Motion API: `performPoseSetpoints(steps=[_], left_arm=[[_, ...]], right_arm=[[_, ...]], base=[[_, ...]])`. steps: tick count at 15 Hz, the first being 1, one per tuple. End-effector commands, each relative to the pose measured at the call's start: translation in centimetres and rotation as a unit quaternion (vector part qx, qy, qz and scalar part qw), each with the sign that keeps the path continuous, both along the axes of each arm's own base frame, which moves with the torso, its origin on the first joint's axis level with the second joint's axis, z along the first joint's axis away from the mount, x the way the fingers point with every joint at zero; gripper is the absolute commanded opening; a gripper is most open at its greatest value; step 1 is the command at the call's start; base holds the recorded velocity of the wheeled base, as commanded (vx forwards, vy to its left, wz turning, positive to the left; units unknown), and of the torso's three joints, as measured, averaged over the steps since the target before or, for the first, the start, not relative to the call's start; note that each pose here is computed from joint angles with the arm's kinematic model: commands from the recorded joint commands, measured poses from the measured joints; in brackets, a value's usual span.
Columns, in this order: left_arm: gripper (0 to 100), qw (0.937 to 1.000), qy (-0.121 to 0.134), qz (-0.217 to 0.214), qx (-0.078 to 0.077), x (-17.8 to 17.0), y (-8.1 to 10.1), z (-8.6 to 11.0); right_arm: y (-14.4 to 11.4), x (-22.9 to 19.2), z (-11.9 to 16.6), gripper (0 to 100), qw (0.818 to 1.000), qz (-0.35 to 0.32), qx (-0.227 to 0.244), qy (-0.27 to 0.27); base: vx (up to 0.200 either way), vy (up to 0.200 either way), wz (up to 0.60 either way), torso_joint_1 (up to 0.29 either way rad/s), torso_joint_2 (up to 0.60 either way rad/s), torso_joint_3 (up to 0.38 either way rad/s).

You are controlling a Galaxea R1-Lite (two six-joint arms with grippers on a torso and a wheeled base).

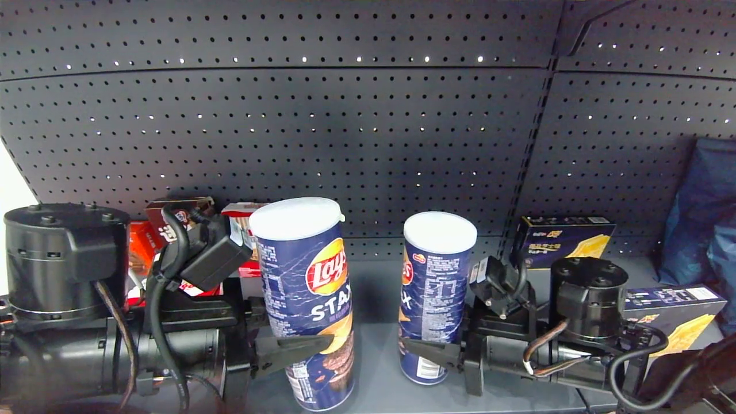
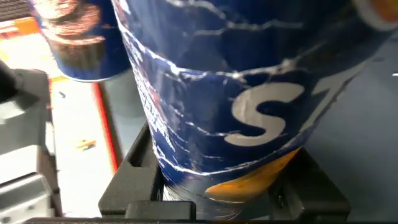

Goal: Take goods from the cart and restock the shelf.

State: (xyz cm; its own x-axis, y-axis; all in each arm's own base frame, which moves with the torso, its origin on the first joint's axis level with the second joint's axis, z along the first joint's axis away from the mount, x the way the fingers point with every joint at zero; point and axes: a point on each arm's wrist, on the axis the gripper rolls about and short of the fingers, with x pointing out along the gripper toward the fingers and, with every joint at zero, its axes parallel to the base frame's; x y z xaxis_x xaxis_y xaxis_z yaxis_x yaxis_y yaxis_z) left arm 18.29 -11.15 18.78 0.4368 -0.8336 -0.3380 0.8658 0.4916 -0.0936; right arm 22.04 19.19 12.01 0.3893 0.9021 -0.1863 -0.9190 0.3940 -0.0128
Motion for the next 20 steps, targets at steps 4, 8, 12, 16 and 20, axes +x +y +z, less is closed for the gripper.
performPoseSetpoints(steps=[4,8,12,16,20], left_arm=[[0,1.0000,0.001,0.000,0.000,0.0,0.0,0.0],[0,1.0000,0.001,0.004,0.001,0.1,0.2,-0.1],[0,1.0000,0.001,0.005,0.001,0.1,0.2,-0.1],[0,1.0000,0.000,0.004,0.000,0.1,0.2,0.0],[0,1.0000,-0.001,0.004,0.000,0.1,0.2,0.0]], right_arm=[[1.4,0.7,-1.0,0,1.000,0.007,-0.005,0.010],[1.2,0.6,-1.6,100,1.000,0.006,-0.015,0.016],[0.5,0.0,-1.4,100,1.000,0.002,-0.016,0.016],[-1.1,-1.9,-0.2,100,1.000,-0.006,-0.010,0.006],[-2.8,-3.6,0.5,100,0.999,-0.031,-0.012,0.000]], base=[[0.000,0.000,0.00,0.000,0.00,0.000],[0.000,0.000,0.00,0.000,0.00,0.000],[0.000,0.000,0.00,0.000,0.00,0.000],[0.000,0.000,0.00,0.000,0.00,0.000],[0.000,0.000,0.00,0.000,0.00,0.000]])
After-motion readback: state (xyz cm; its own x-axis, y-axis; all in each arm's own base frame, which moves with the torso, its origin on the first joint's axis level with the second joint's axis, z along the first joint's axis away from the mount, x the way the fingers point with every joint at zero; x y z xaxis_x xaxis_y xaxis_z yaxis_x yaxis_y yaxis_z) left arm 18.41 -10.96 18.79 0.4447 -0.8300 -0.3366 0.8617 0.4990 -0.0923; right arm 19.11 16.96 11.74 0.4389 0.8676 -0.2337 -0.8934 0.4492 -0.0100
